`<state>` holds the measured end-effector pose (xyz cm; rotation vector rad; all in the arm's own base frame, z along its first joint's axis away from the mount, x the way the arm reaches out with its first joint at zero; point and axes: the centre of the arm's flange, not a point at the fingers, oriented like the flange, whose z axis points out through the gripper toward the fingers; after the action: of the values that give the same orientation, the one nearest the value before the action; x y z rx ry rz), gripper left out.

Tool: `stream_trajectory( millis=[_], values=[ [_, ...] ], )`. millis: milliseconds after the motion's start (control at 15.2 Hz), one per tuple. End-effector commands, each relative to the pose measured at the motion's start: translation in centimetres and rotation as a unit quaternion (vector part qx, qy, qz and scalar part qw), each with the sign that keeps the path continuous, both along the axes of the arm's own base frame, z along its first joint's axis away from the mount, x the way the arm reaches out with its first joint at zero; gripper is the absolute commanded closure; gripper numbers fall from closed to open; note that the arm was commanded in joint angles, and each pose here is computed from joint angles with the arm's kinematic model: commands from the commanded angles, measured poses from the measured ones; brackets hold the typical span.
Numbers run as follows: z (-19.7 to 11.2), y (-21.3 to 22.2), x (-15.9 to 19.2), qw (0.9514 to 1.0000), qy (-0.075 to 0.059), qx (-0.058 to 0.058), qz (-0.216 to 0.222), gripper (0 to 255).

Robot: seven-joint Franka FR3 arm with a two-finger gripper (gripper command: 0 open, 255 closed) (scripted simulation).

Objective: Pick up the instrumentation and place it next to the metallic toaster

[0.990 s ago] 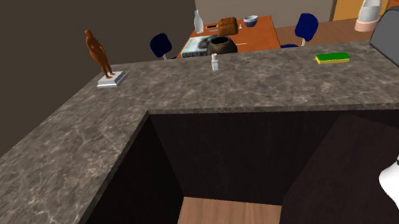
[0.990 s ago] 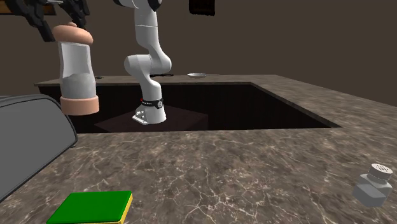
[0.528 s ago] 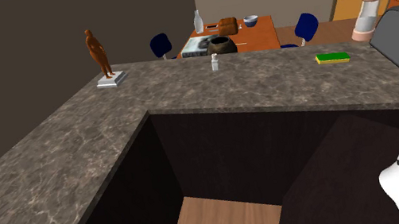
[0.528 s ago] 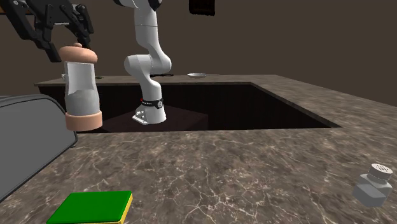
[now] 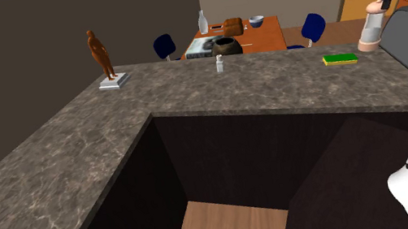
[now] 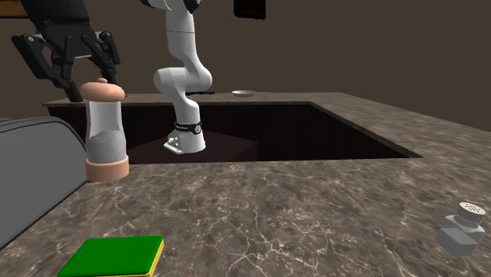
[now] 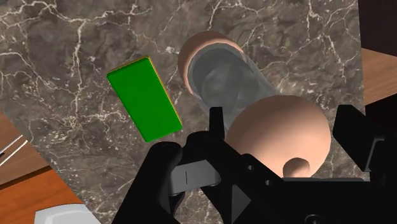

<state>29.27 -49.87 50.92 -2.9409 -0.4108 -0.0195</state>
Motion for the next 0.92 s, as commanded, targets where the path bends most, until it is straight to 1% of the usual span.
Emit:
stream_trajectory(
  millis=[0, 858],
  values=[
    [-1.1, 0.0, 0.0, 1.0, 0.0, 0.0, 0.0, 255],
    [-8.0, 0.0, 0.0, 1.0, 0.0, 0.0, 0.0, 255]
  ],
)
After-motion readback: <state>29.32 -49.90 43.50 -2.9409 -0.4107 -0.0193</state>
